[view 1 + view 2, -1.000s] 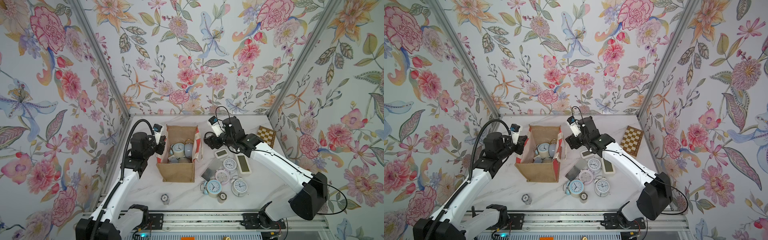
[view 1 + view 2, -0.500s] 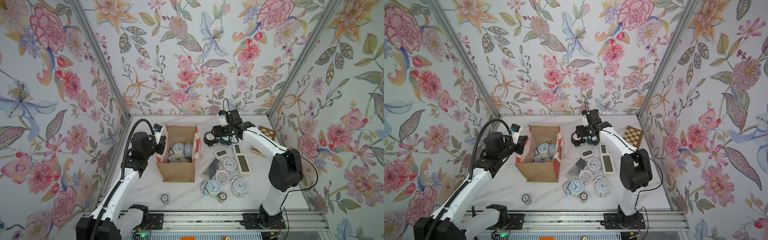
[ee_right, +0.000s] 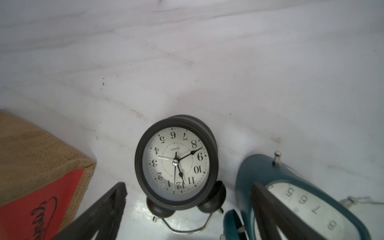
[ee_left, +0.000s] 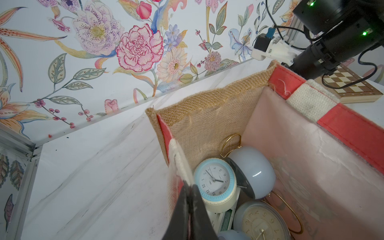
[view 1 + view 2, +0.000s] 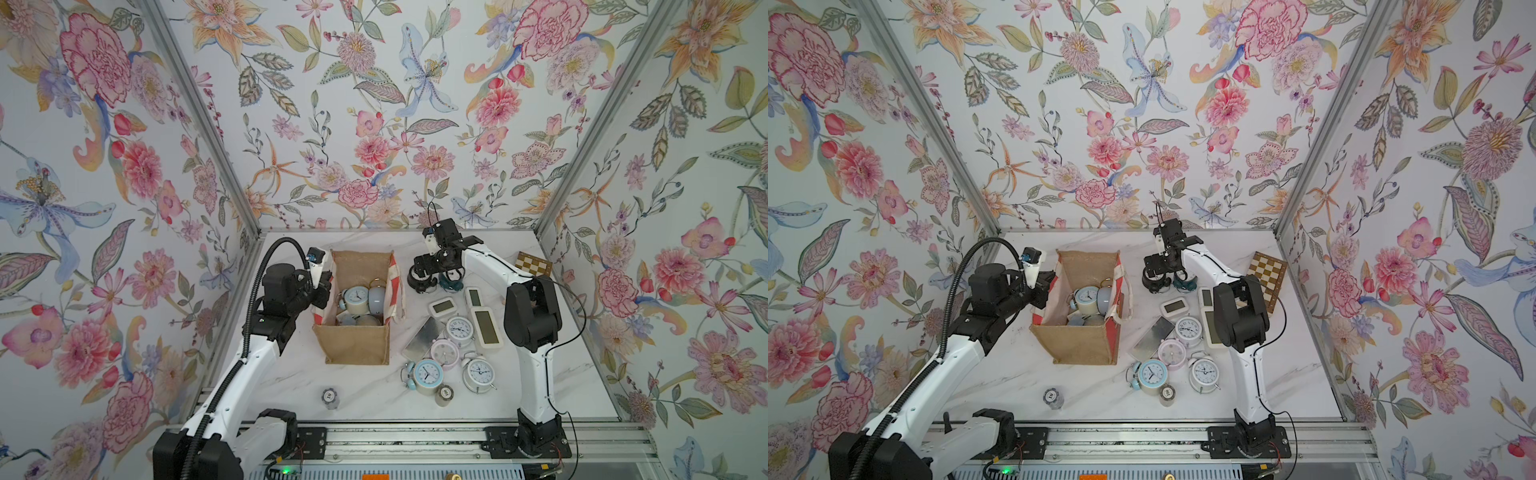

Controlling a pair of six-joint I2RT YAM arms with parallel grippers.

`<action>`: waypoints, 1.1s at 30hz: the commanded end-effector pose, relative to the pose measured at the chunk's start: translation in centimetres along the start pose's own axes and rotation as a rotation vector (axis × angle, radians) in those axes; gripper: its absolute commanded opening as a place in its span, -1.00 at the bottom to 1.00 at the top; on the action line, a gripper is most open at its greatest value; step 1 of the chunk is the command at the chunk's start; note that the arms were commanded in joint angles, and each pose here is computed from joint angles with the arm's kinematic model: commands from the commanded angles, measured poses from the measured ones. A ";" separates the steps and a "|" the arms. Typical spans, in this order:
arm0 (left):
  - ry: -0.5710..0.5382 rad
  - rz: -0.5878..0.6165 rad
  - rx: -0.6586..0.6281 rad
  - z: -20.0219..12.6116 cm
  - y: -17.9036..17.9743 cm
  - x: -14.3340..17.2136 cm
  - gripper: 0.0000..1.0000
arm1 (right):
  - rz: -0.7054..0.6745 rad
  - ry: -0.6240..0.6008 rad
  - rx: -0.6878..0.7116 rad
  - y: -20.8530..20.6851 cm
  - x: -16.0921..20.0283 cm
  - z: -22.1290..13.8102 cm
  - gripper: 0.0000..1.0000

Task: Put the alarm clock into the canvas bag
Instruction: Pick up the alarm from the center of the board.

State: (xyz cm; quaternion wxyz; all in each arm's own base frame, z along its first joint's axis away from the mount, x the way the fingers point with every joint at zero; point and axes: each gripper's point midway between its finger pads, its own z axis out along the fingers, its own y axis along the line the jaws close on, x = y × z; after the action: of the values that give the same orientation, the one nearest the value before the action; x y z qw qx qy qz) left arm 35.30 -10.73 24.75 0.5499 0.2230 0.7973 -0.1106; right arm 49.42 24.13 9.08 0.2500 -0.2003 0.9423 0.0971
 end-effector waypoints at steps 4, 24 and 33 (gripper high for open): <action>-0.030 0.015 0.009 0.0 -0.1 -0.9 -0.84 | -0.099 0.045 0.032 1.0 -0.1 1.6 0.97; -0.003 -0.007 0.018 0.7 -0.2 0.0 -0.79 | -0.123 0.148 0.046 1.2 2.4 3.8 0.77; 0.033 -0.046 -0.014 0.0 0.4 -0.7 -0.53 | -0.132 0.125 0.008 1.9 1.6 3.0 0.51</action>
State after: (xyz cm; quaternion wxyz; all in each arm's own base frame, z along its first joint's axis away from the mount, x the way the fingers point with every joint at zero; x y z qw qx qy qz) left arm 35.60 -10.74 24.40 0.5403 0.2143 0.8055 -0.1157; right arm 49.56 25.91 4.82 0.2037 -0.2561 0.9435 0.0525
